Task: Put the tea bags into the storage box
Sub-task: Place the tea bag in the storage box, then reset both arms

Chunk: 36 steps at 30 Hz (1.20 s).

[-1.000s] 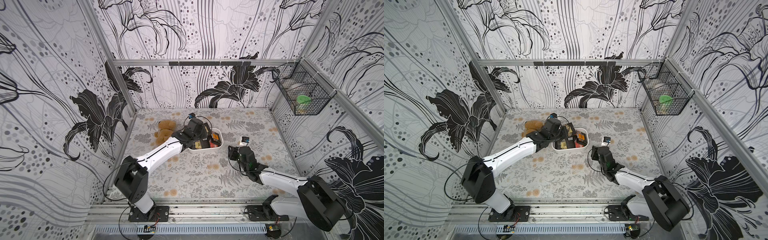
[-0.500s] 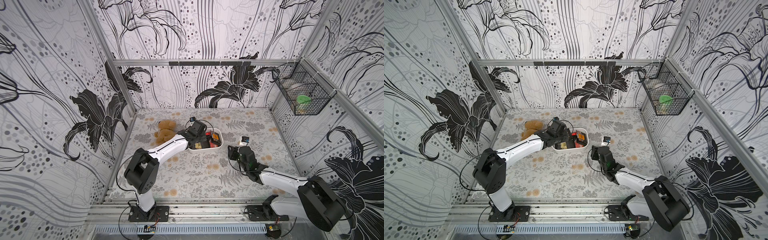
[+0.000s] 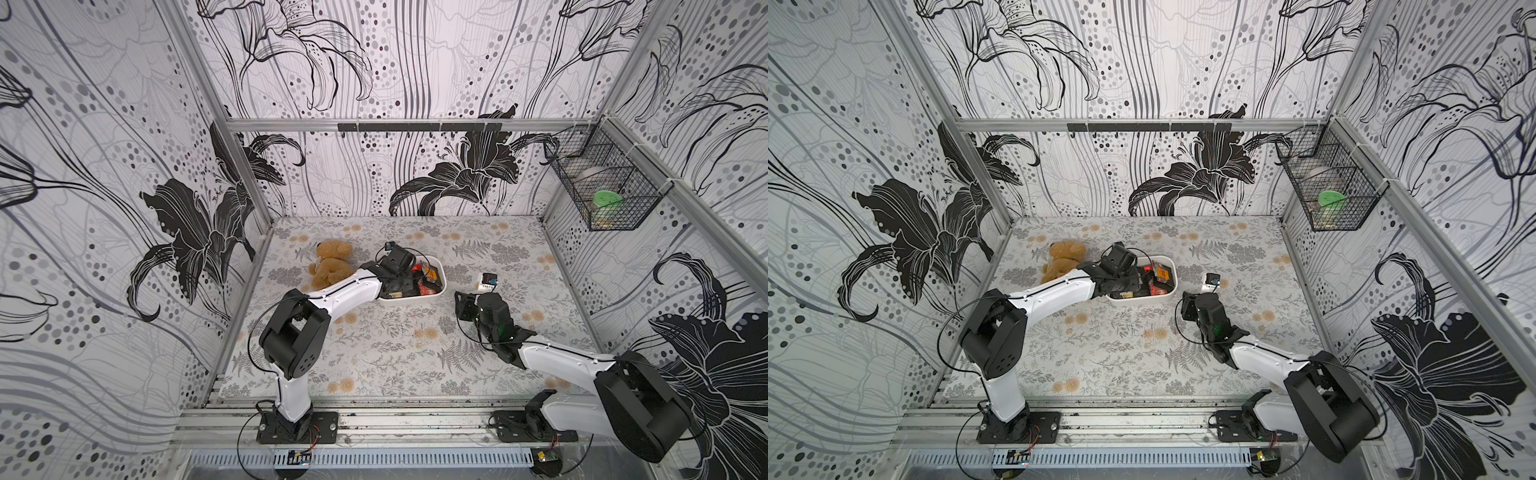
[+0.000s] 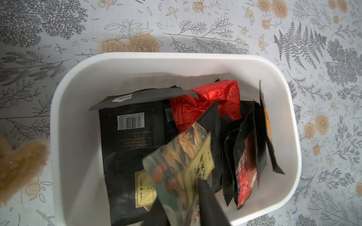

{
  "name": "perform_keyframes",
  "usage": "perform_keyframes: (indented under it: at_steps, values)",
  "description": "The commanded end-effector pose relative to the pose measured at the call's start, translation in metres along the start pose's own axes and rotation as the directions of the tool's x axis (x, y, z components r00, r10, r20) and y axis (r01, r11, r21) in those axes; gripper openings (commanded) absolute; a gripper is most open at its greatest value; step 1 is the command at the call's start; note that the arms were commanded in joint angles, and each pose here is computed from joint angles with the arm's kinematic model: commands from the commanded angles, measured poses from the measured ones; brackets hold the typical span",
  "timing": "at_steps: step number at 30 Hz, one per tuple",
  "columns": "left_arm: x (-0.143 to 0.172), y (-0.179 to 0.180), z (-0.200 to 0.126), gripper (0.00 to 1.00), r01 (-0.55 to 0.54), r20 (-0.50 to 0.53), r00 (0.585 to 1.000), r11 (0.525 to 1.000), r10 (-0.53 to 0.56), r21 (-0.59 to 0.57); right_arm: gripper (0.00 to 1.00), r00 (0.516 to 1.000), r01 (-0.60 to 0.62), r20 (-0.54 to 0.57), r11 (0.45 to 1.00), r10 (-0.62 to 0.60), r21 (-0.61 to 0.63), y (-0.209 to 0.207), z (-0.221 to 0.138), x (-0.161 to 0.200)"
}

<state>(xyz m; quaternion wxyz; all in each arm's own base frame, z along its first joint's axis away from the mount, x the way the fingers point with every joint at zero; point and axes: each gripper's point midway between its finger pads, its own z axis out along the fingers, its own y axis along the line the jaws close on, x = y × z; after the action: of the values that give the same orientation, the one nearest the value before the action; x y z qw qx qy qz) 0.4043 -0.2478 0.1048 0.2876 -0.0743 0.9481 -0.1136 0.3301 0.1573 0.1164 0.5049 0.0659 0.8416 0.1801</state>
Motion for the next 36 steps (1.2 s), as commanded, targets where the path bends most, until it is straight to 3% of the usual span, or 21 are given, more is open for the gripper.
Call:
perform_keyframes:
  at_steps: [1,9,13,20,23,26,29,31,32,33,36]
  values:
    - [-0.031,0.003,-0.020,0.47,0.028,0.088,0.996,1.000,-0.027,-0.010,0.54,1.000,0.015,0.017,1.000,-0.015,-0.017,0.003,0.000,-0.005]
    - [-0.066,0.023,-0.075,0.70,0.083,0.283,0.957,0.996,-0.070,-0.032,0.54,1.000,0.021,0.014,0.999,-0.021,-0.024,0.004,0.001,-0.004]
    - [-0.077,0.040,-0.112,0.98,0.119,0.425,0.899,0.993,-0.109,0.004,0.54,1.000,0.028,0.011,0.999,-0.028,-0.032,0.006,0.001,-0.004]
    - [-0.083,0.085,-0.178,0.97,0.185,0.645,0.745,0.982,-0.170,0.044,0.54,0.995,0.061,0.075,0.998,-0.059,-0.022,0.006,-0.008,-0.021]
    - [-0.080,0.090,-0.194,0.97,0.136,0.673,0.722,0.987,-0.159,0.087,0.57,0.988,0.096,0.120,0.995,-0.093,-0.026,0.008,-0.018,-0.034]
    - [-0.078,0.103,-0.216,0.97,0.142,0.727,0.665,0.984,-0.172,0.103,0.64,0.976,0.112,0.192,0.992,-0.097,-0.065,0.014,-0.036,-0.050]
    - [-0.076,0.123,-0.239,0.97,0.163,0.808,0.557,0.979,-0.193,0.121,0.71,0.965,0.138,0.232,0.988,-0.120,-0.064,0.019,-0.052,-0.070]
    - [-0.072,0.146,-0.250,0.97,0.244,0.848,0.467,0.958,-0.251,0.149,0.87,0.956,0.141,0.263,0.990,-0.133,-0.013,0.014,-0.064,-0.087]
    - [-0.071,0.152,-0.254,0.97,0.254,0.858,0.445,0.955,-0.257,0.154,0.93,0.951,0.141,0.277,0.990,-0.140,0.015,0.011,-0.069,-0.094]
    - [-0.069,0.156,-0.254,0.97,0.257,0.863,0.434,0.954,-0.257,0.155,0.99,0.945,0.132,0.294,0.989,-0.145,0.063,0.005,-0.075,-0.103]
    - [-0.065,0.154,-0.249,0.97,0.167,0.869,0.473,0.983,-0.143,0.070,0.96,0.927,0.110,0.342,0.984,-0.152,0.140,-0.005,-0.092,-0.124]
